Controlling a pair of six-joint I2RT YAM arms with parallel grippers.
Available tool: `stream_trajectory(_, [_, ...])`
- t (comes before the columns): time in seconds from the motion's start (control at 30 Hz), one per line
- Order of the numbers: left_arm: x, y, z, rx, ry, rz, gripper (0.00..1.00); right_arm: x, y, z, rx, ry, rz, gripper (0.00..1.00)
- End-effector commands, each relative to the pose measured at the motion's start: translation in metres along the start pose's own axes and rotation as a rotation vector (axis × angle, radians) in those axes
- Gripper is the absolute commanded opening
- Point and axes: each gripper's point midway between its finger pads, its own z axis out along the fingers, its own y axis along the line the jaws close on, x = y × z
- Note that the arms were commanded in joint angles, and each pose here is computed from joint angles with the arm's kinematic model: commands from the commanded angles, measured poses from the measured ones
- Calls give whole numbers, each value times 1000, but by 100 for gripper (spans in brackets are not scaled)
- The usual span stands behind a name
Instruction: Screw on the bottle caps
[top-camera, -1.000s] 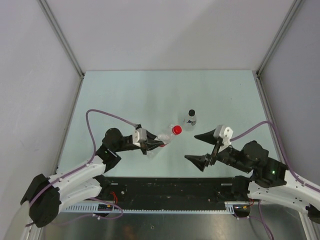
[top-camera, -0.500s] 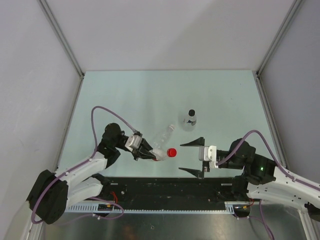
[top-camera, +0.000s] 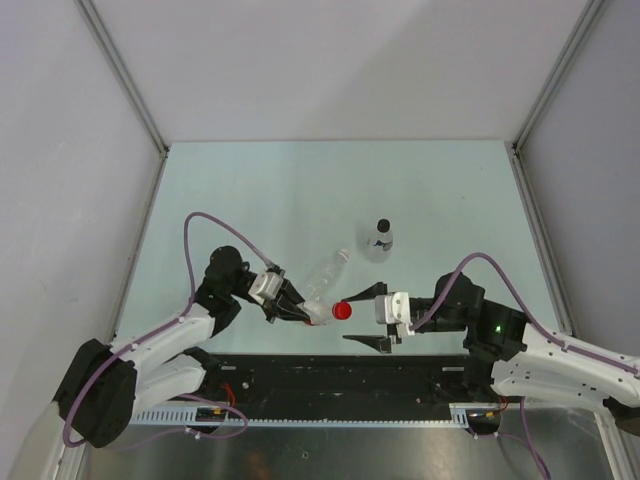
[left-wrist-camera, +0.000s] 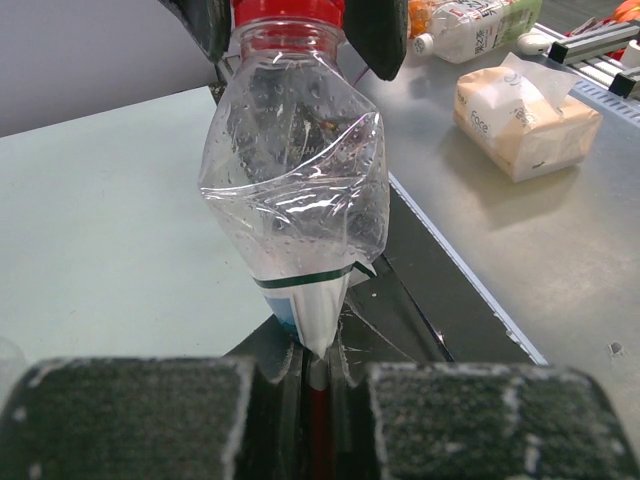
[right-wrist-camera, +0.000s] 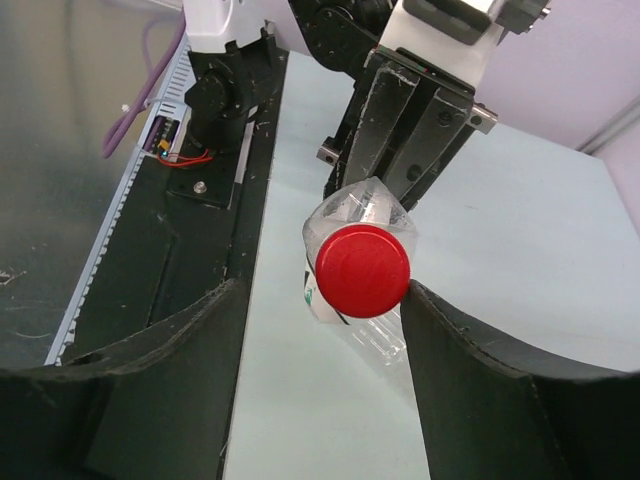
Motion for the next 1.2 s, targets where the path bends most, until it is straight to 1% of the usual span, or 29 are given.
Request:
stream_trajectory(0.0, [-14, 2, 1, 26, -8, 42, 0, -34, -7, 1, -2, -102, -40, 67])
stream_trajectory(0.17, [-13, 2, 1, 29, -7, 39, 0, -44, -14, 2, 30, -138, -50, 66])
stream_trajectory(0.37, [-14, 3, 1, 33, -8, 38, 0, -48, -20, 2, 60, -151, -56, 65])
stream_trajectory(0.53, [-14, 2, 1, 34, -8, 42, 0, -42, -19, 3, 55, -128, -42, 51])
stream_trajectory(0.67, [-14, 3, 1, 28, -7, 41, 0, -38, -22, 5, 72, -111, -24, 30])
stream_trajectory(0.73, [-14, 6, 1, 15, -7, 43, 0, -36, -23, 7, 77, -106, -2, 23])
stream_trajectory(0.8, [-17, 13, 1, -40, -9, 38, 0, -32, -26, 9, 99, -94, 35, 17])
stream_trajectory(0.9, [-29, 23, -1, -142, -23, 56, 0, -22, -41, 9, 204, -56, 135, 4])
stream_trajectory(1.0, [-46, 33, -3, -284, -59, 106, 0, -8, -65, 3, 389, -18, 291, 1])
stream_trajectory(1.03, [-52, 36, -3, -334, -74, 129, 0, -4, -73, 1, 457, -18, 366, 0])
stream_trajectory(1.17, [-63, 46, 3, -468, -107, 208, 0, 22, -101, -13, 805, -88, 854, 0])
